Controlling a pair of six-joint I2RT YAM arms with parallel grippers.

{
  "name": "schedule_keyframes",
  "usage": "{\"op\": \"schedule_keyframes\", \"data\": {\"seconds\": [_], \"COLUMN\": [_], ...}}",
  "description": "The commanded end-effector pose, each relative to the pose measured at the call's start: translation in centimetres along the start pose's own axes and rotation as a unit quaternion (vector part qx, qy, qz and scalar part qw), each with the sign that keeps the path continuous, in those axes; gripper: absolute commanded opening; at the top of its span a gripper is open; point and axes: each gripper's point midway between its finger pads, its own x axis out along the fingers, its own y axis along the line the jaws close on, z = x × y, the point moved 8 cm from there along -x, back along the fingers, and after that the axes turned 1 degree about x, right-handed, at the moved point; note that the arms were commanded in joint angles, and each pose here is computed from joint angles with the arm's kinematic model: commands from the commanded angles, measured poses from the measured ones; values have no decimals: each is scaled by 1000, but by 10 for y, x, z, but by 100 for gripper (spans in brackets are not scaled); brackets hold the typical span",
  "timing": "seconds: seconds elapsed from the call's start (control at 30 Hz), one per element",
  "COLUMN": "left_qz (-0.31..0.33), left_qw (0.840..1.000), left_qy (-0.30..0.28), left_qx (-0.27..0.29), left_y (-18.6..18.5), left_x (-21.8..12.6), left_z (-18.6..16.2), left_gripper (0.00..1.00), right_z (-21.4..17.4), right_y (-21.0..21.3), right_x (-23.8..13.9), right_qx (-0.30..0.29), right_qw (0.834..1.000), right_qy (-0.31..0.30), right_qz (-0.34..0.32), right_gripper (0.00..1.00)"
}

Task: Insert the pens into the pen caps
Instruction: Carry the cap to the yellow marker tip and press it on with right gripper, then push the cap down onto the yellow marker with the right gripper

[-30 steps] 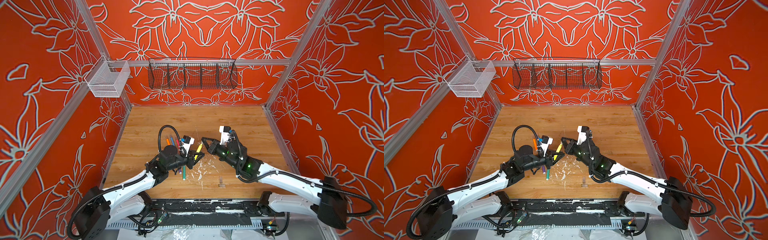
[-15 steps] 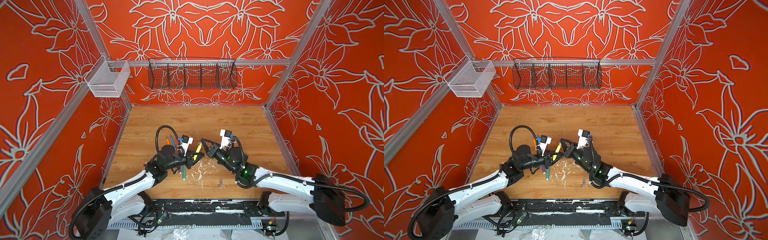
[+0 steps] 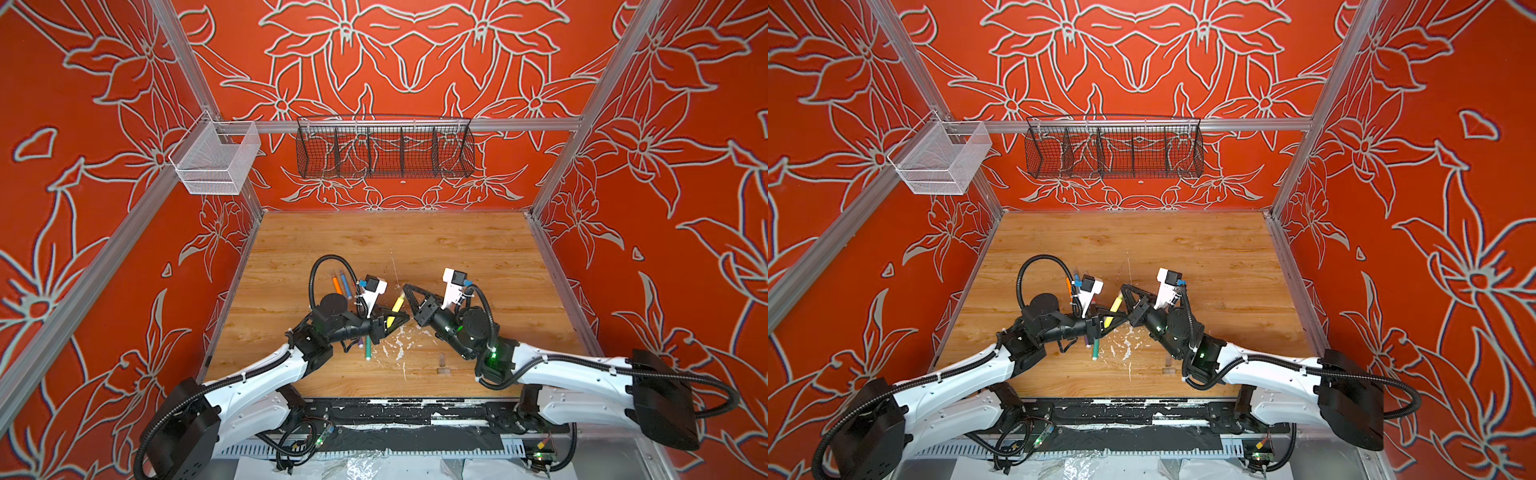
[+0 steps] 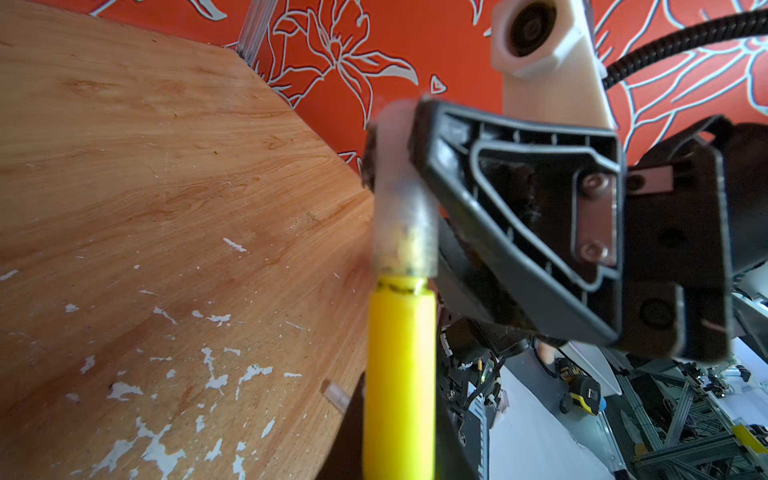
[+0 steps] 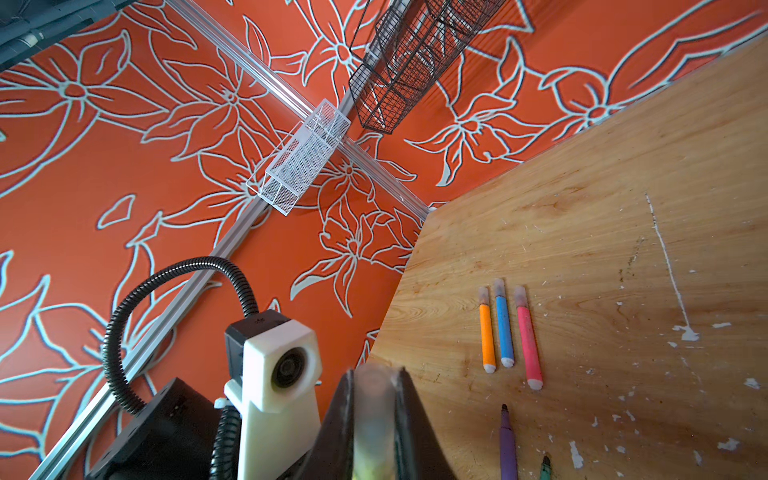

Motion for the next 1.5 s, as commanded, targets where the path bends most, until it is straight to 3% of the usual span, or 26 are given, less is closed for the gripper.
{"op": "schedule_keyframes", "data": {"seconds": [0.0,0.3,0.43,0.57,0.83,1.03,1.17,1.33,1.47], "left_qz": [-1,3,8,6,4,5,6,5,4], "left_qw": [998,995,995,995,995,995,995,995,995], "left_qy": [-57,-77,-79,-75,-72,-71,-69,-69,-70], "left_qx": [29,57,65,69,73,74,73,74,74], "left_y": [-7,-11,-11,-11,-12,-11,-11,-11,-11], "left_x": [-3,-12,-13,-12,-12,-11,-11,-11,-11], "left_z": [23,23,23,22,22,22,22,22,22], "left_gripper": [0,0,0,0,0,0,0,0,0], "right_z": [-35,-11,11,31,48,47,46,45,41], "right_y": [-3,2,15,26,37,43,45,47,45], "right_x": [-10,-16,-19,-18,8,29,36,40,43], "right_qx": [-29,-52,-60,-63,-50,-55,-61,-65,-66], "right_qw": [995,995,995,995,993,990,988,986,985], "right_qy": [99,78,75,73,96,120,130,140,149], "right_qz": [15,-26,-19,-16,-36,-56,-61,-61,-60], "right_gripper": [9,43,51,58,62,58,44,34,17]}}
